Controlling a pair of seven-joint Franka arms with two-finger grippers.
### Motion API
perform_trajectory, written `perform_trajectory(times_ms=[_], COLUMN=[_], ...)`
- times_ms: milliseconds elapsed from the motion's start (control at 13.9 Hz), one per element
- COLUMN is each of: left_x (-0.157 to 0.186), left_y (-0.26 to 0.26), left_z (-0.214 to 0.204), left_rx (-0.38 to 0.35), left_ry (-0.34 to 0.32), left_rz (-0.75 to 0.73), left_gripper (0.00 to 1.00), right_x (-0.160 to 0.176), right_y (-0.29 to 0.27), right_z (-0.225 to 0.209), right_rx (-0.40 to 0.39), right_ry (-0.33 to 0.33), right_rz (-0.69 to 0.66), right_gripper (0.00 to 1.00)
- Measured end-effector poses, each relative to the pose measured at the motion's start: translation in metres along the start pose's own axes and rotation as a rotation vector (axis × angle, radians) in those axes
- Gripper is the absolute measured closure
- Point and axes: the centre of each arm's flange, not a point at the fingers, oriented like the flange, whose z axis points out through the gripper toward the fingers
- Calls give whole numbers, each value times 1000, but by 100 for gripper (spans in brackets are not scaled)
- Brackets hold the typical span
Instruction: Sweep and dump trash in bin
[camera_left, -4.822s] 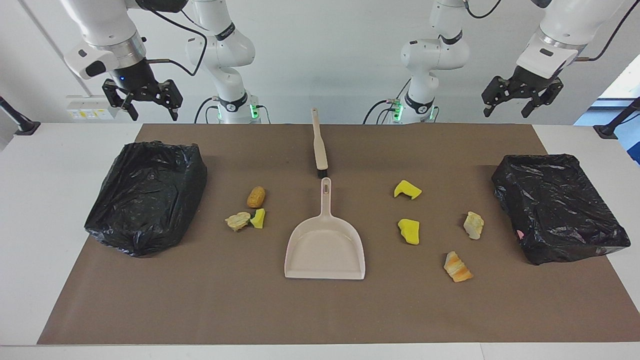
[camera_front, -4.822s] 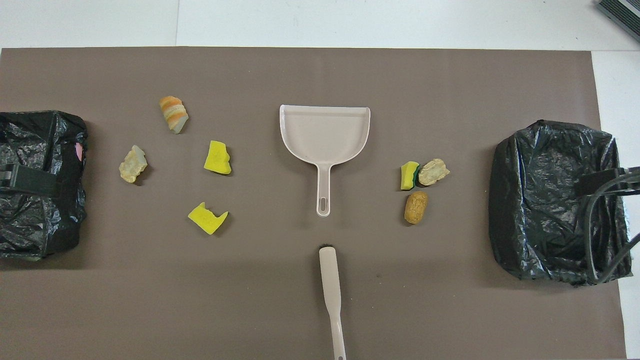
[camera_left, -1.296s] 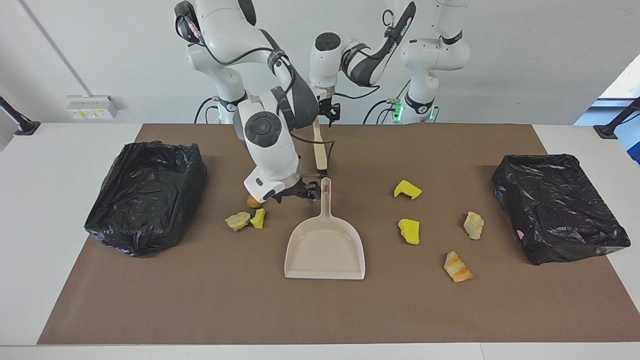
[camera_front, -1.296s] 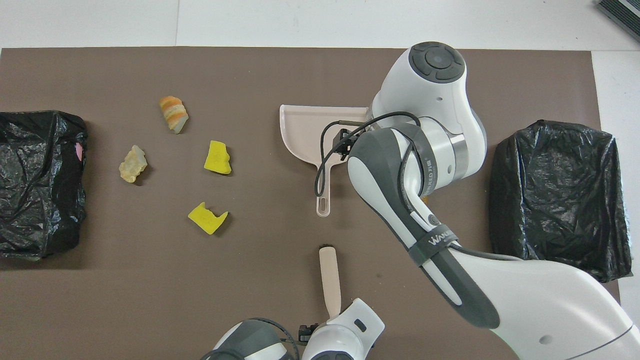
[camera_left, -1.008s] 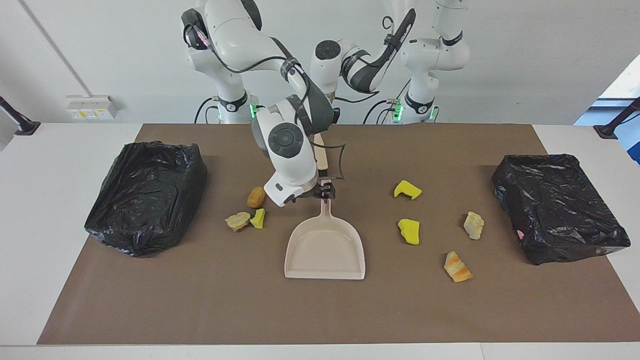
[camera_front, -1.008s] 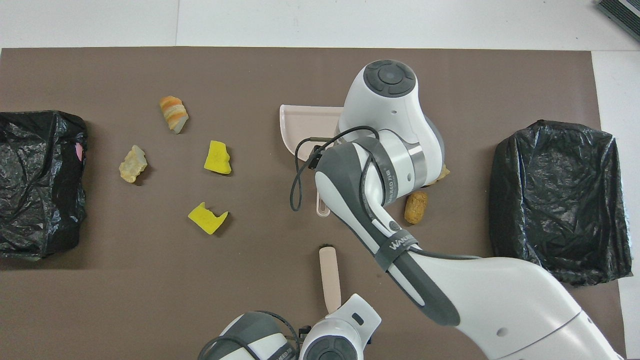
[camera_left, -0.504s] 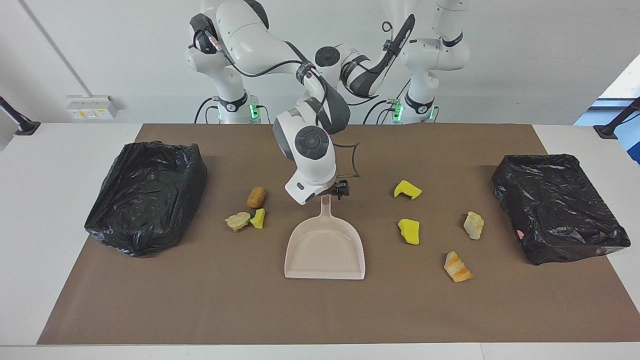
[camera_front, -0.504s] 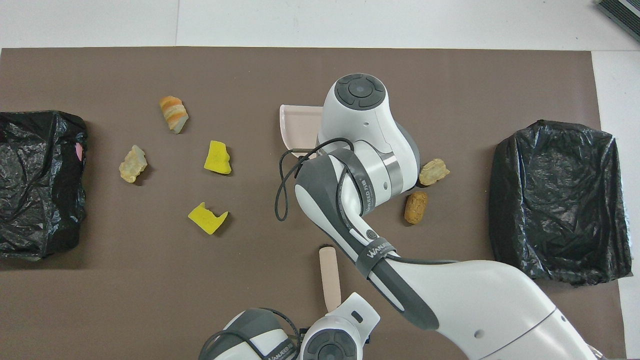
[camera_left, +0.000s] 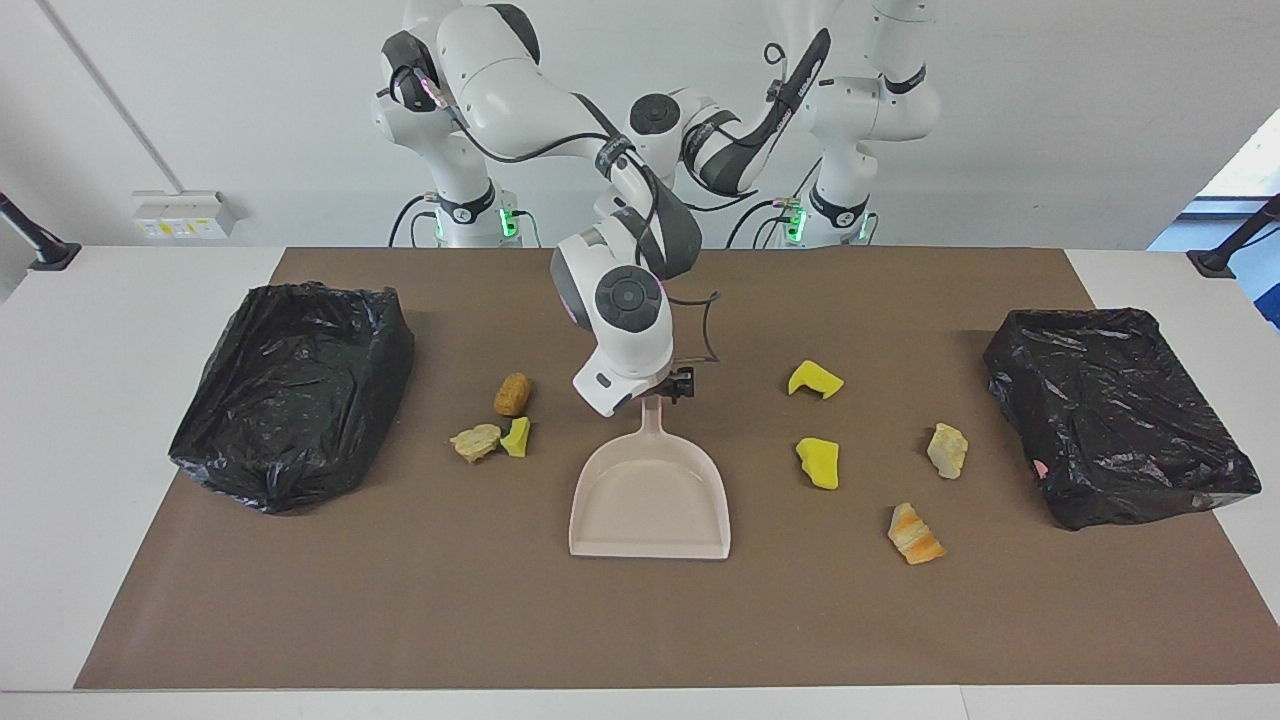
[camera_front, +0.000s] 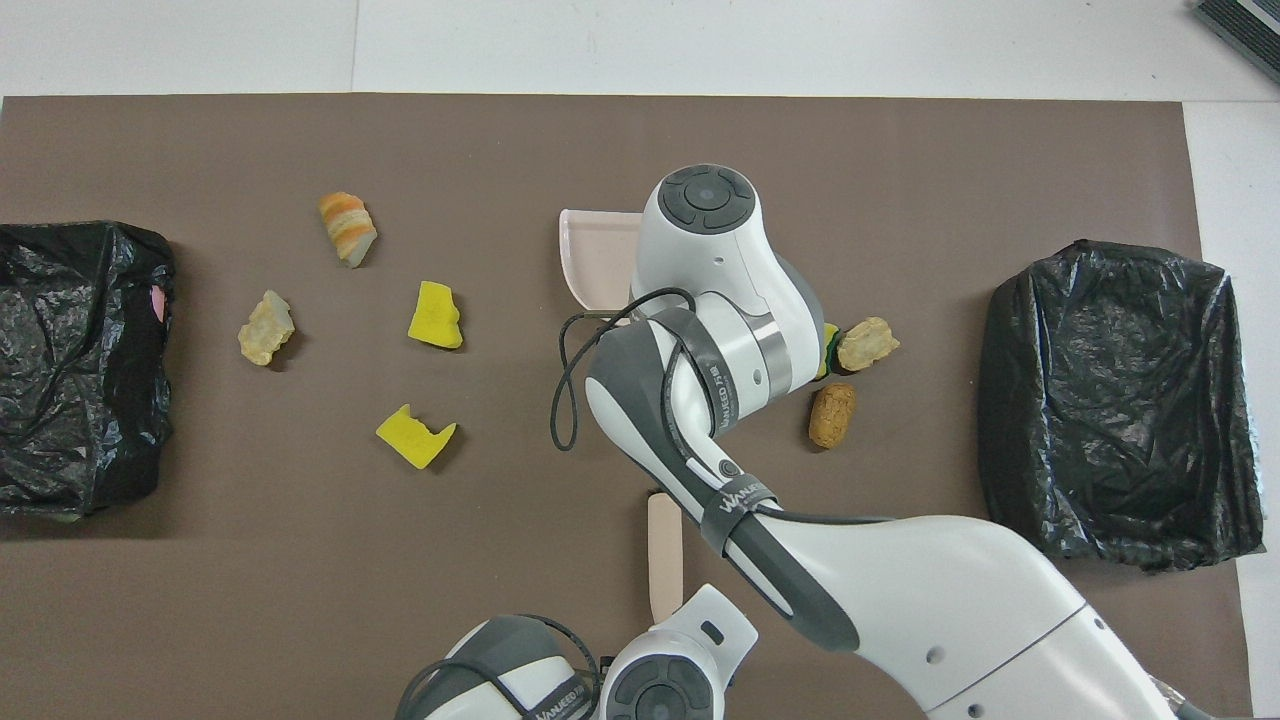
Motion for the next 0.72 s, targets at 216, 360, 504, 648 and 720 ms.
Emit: perform_trajectory(times_ms=[216,360,504,648,720], left_x=[13,34,50,66,75], left_y=[-15,-34,-54,-76,-88], left_z=[-8,-22,-31,-38,-43], left_rx=[44,74,105,125,125], left_ry=[-40,-74,-103,-115,-120], left_rz=[66,99,143,181,195], left_gripper=[74,74,74,74,74], right_x=[-1,-2,0,9,13], right_y=[-1,0,5,20,30], right_z=[3,3,1,-5,-10], right_rx=[-3,-5,-8,-2,-3], right_ry=[-4,-8,-13,-20,-31], right_rz=[-3,-3,5,31,41], right_gripper=[61,68,68,68,68])
